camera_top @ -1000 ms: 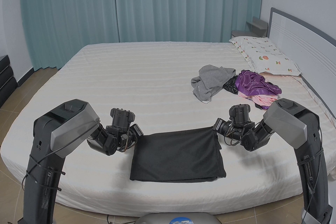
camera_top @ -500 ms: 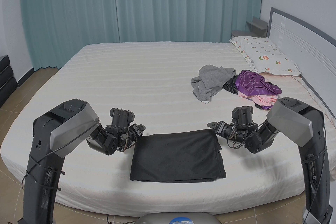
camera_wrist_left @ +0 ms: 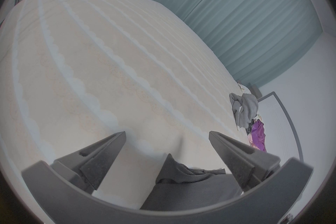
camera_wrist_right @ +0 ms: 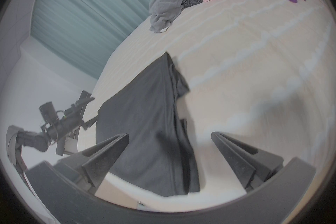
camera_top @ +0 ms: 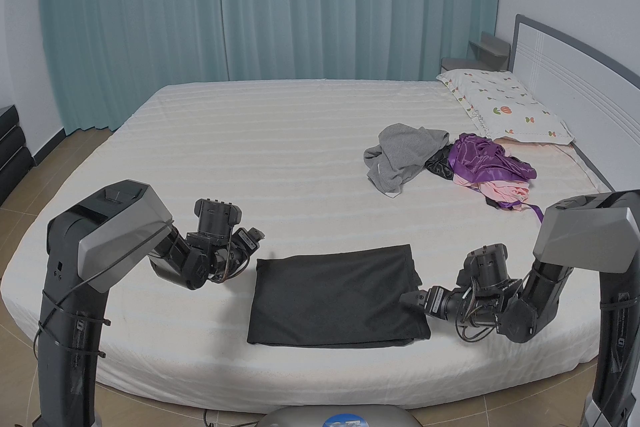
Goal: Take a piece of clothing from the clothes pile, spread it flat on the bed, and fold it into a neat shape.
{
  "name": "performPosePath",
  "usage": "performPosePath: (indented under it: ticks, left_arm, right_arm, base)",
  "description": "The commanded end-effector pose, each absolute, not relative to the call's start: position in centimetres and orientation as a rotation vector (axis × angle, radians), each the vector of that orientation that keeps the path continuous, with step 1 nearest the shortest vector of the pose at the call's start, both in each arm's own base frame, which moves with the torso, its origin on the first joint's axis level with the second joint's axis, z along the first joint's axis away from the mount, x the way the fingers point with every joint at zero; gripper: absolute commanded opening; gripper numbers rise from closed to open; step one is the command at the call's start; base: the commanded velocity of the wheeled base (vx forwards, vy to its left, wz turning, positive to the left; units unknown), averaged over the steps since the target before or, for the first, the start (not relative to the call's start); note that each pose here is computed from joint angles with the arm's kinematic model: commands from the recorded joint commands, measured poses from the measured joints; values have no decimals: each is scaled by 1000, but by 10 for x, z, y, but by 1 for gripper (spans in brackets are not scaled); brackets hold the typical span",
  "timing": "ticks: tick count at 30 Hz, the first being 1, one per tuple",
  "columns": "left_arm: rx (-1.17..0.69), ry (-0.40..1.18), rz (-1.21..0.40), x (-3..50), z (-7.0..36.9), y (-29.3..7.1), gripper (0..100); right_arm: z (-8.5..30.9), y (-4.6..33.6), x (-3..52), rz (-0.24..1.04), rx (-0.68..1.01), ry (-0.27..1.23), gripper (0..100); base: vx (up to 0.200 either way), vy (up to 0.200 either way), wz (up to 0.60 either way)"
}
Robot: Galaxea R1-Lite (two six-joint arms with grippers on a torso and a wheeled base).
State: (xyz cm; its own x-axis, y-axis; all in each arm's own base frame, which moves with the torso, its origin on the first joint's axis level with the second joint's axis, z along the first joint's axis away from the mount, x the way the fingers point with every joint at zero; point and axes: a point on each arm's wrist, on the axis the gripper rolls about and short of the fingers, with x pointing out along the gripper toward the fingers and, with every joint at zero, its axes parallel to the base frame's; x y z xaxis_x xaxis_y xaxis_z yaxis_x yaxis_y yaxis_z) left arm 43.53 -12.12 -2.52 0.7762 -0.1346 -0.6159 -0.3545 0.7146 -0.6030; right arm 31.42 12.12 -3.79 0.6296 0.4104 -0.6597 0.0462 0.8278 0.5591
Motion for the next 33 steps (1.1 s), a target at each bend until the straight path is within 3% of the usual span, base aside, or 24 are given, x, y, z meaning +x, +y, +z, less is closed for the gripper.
performPosePath:
  ticks: [1, 5, 6, 32, 33]
  left_arm:
    - [-809, 674, 149, 430, -11, -109, 100]
    - [-812, 672, 148, 431, -11, -108, 100]
    - [-812, 672, 148, 431, -11, -108, 100]
    - [-816, 668, 153, 433, -10, -105, 100]
    - [-816, 668, 153, 433, -10, -105, 100]
  right_arm:
    - [-25, 127, 286, 282, 557, 890, 100]
    - [-29, 128, 284, 292, 527, 906, 100]
    - [-29, 128, 284, 291, 527, 908, 0]
    - [-31, 120, 275, 273, 419, 977, 0]
    - [-31, 120, 275, 273, 419, 977, 100]
  base:
    - [0, 0, 0]
    - [0, 0, 0]
    - [0, 0, 0]
    - [0, 0, 0]
    - [0, 0, 0]
